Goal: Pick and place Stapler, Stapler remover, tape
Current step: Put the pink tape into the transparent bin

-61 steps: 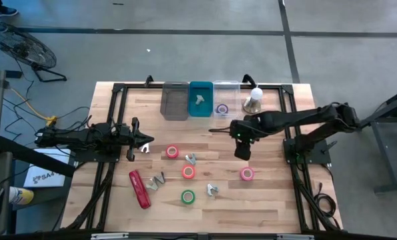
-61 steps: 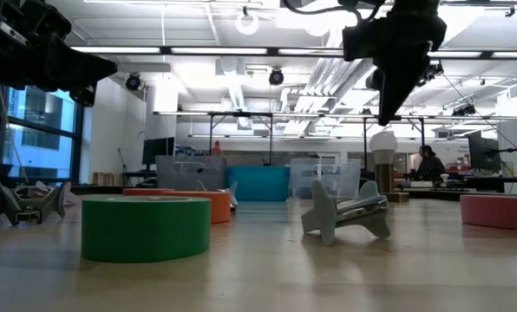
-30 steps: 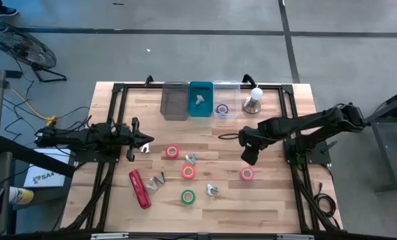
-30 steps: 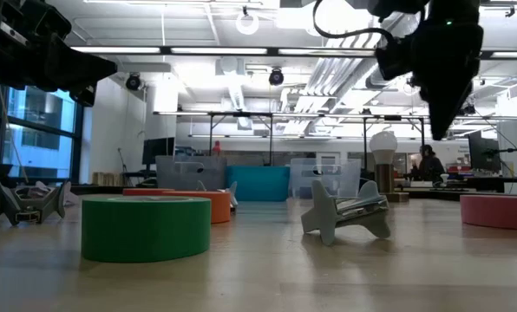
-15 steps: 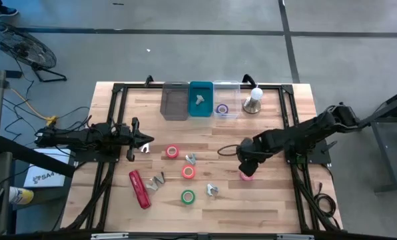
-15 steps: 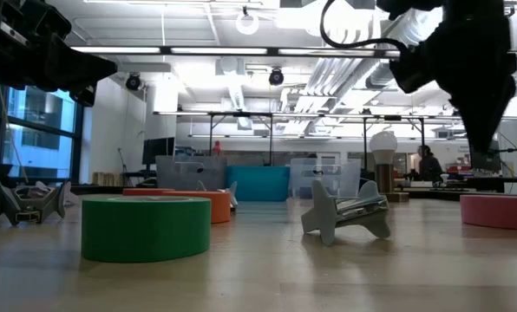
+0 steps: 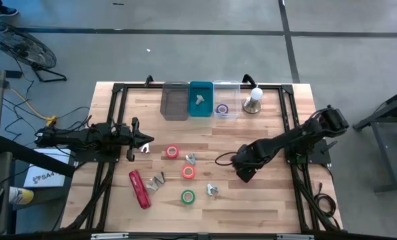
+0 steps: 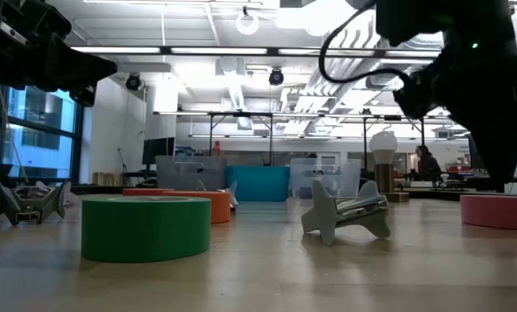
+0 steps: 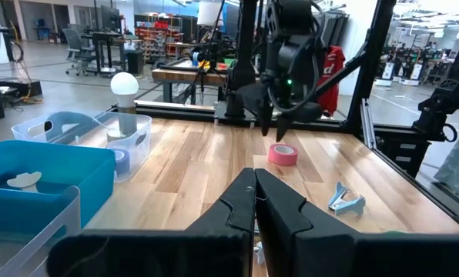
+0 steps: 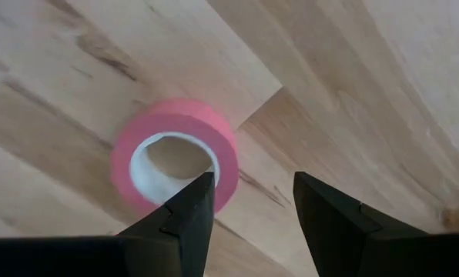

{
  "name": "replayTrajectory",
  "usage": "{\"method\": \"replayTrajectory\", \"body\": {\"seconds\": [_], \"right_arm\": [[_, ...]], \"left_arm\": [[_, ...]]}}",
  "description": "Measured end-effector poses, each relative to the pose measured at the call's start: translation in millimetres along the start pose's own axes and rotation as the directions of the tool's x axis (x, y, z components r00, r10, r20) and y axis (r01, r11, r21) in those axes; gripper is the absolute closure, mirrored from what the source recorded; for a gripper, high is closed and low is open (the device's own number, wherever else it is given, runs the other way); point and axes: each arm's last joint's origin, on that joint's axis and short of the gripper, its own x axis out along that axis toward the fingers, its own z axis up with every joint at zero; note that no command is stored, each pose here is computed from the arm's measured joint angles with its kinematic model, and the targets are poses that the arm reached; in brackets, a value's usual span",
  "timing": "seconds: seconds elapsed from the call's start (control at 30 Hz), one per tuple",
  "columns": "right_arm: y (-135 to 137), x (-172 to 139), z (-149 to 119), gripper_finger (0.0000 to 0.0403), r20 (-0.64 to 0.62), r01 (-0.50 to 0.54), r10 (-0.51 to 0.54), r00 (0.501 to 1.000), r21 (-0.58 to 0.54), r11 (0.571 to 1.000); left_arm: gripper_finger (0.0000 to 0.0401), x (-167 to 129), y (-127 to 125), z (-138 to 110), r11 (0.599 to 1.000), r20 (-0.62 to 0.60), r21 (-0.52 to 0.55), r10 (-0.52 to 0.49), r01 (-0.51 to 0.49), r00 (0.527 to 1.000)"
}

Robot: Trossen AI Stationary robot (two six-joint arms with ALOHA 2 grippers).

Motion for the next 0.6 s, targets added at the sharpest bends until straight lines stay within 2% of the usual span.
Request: {"method": "replayTrajectory", "body": {"seconds": [0.47, 0.6], "right_arm": [[8, 17, 5, 0.0234, -0.025, -0.007, 0.007, 1.0, -0.014, 1.0], [6, 32, 4, 0.0235, -0.028, -0.067, 0.067, 0.997, -0.006, 0.998]], "left_arm": [[0.0396, 0, 0, 0, 1.0, 0.0, 0.0, 0.0, 0.0, 1.0], [0.0396, 0, 0, 0, 1.0, 0.0, 0.0, 0.0, 0.0, 1.0]]}}
